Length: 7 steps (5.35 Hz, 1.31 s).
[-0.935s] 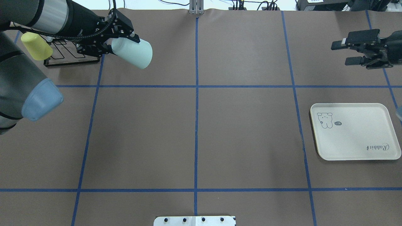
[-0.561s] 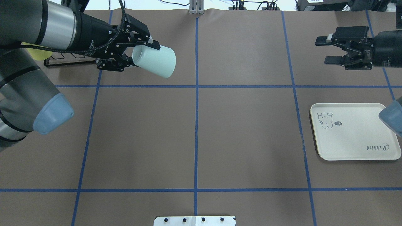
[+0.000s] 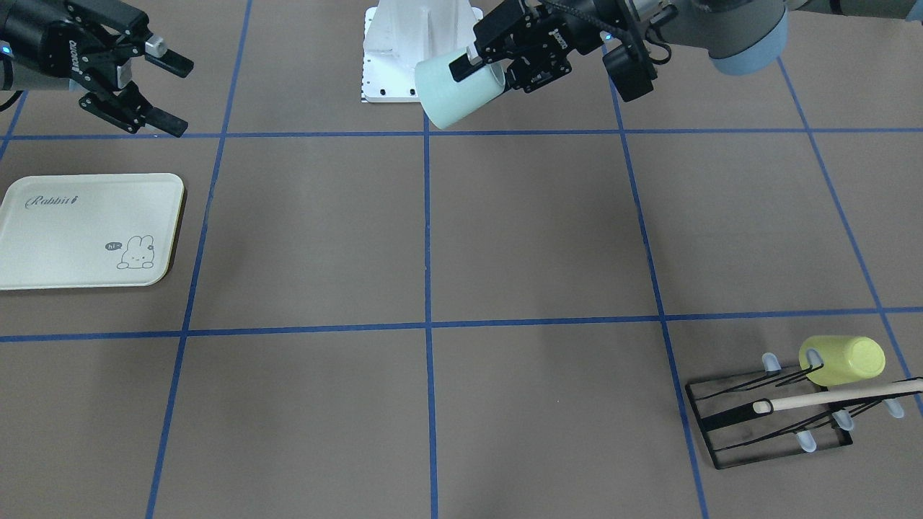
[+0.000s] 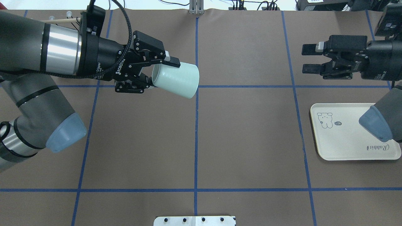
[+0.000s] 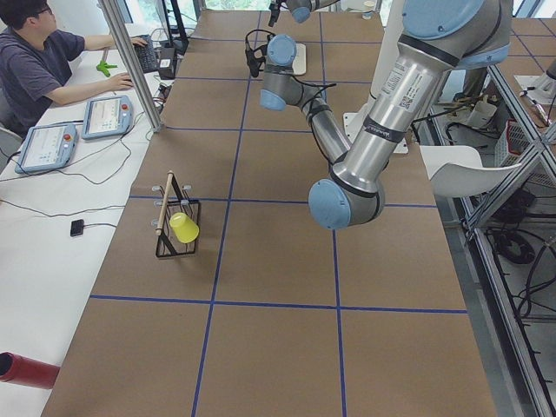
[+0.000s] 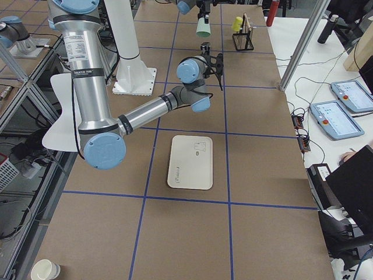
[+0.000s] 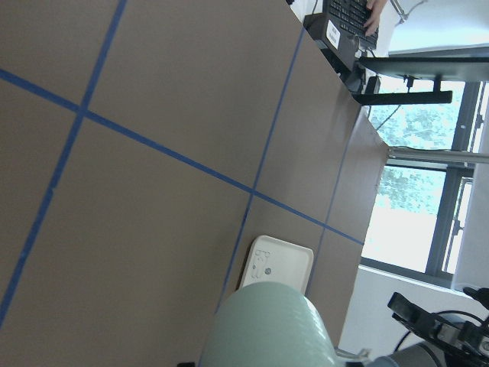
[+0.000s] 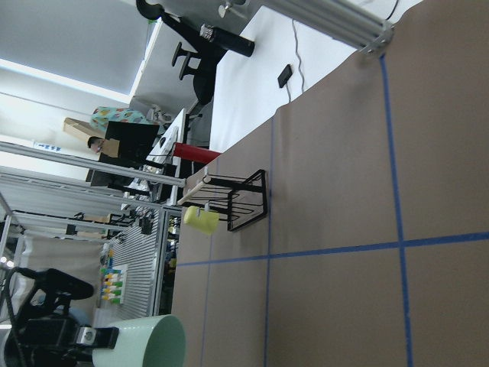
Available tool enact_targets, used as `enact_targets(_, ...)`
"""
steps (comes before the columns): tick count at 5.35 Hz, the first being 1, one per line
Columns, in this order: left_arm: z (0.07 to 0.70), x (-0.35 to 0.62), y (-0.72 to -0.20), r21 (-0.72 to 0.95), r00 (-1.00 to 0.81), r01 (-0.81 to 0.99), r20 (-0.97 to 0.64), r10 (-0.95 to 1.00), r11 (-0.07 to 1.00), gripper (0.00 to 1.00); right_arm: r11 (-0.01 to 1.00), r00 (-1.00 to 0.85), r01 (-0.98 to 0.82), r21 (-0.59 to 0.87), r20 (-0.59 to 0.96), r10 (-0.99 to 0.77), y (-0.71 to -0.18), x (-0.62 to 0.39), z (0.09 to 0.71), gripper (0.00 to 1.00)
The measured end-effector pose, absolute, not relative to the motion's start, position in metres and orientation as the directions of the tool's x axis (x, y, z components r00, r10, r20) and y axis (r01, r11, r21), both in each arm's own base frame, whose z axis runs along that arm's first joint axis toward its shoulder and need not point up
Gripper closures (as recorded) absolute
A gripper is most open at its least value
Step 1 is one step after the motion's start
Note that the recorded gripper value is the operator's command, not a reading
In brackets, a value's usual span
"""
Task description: Left arm grabs green cup and hands to right arm on tray
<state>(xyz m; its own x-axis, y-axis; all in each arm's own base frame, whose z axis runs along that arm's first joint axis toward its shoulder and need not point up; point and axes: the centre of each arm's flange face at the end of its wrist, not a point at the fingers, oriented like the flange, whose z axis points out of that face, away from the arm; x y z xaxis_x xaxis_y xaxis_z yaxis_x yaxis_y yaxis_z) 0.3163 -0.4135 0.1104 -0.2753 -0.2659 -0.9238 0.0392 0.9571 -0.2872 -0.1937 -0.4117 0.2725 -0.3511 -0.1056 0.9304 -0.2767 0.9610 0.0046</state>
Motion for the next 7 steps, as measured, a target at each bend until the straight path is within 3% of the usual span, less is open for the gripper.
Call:
enact_targets(4, 0.096, 0.313, -0.38, -0.275, -0.405, -0.098, -0.867, -0.291, 0.956, 0.64, 0.994, -0.569, -0.103, -0.045, 0.822, -0.021, -0.369, -0.226, 0.202, 0.01)
enact_targets(7, 0.089, 0.306, -0.37, -0.277, -0.446, -0.144, -0.839, -0.312, 0.95, 0.64, 0.994, -0.72, -0.049, -0.101, 0.693, 0.035, -0.33, -0.267, 0.191, 0.01)
